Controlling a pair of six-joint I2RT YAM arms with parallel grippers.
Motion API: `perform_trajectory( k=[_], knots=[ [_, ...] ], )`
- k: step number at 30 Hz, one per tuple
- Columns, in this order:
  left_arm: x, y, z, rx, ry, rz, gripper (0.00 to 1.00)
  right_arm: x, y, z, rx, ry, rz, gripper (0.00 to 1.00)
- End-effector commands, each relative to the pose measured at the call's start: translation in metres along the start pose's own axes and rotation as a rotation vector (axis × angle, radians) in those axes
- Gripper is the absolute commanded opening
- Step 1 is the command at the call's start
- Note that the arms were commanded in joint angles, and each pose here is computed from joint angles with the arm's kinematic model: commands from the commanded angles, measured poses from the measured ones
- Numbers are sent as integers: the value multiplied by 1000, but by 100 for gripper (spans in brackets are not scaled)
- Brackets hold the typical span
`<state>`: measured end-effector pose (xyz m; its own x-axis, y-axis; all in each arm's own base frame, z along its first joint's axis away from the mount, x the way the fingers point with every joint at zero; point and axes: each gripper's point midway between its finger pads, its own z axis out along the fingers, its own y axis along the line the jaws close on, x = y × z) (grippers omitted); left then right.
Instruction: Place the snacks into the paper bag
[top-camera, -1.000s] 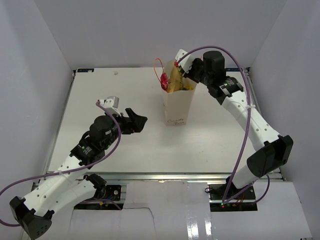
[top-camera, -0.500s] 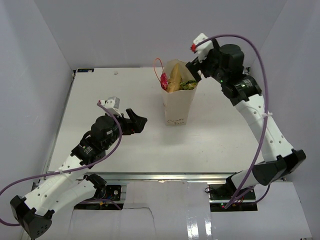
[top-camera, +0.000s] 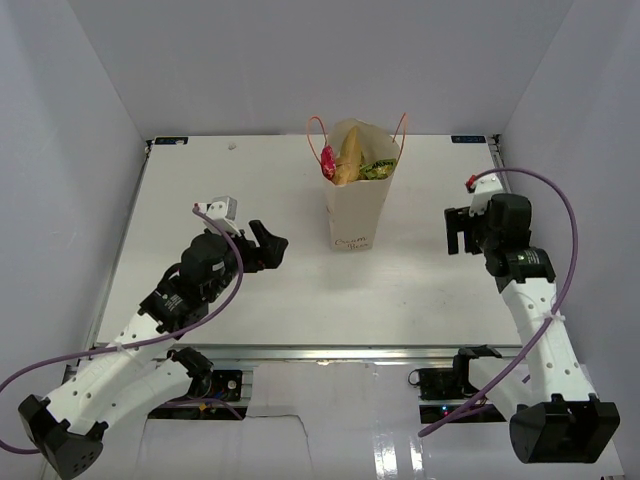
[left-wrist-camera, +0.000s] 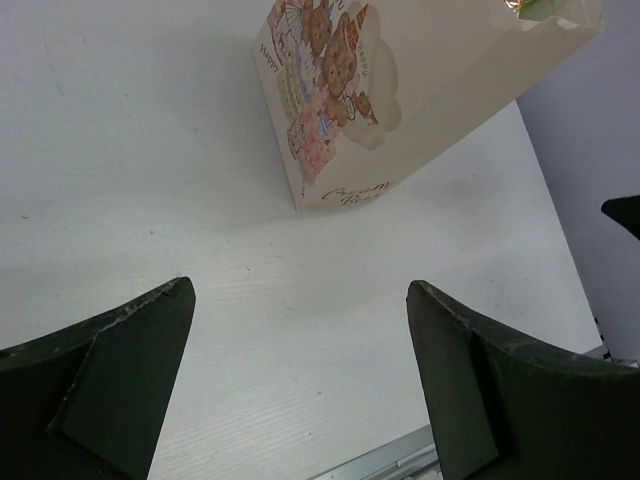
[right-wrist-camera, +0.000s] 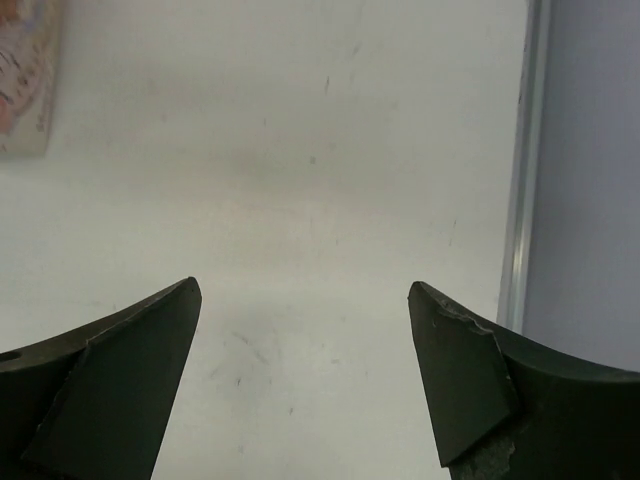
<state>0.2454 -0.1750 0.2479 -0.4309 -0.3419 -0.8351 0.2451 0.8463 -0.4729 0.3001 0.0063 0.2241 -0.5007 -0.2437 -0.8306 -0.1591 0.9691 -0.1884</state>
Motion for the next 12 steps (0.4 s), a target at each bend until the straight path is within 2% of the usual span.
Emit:
perform_trajectory(
  k=[1,5,12],
  knots=[
    [-2,-2,-2,6,4,13,98,6,-5,-15,32,-41,87,90],
    [1,-3,-2,12,13,-5,98,-1,-9,-20,63,-62,162,90],
    [4,-2,-8,20,14,-26,98,-17,-14,-25,74,-118,130,90]
  ],
)
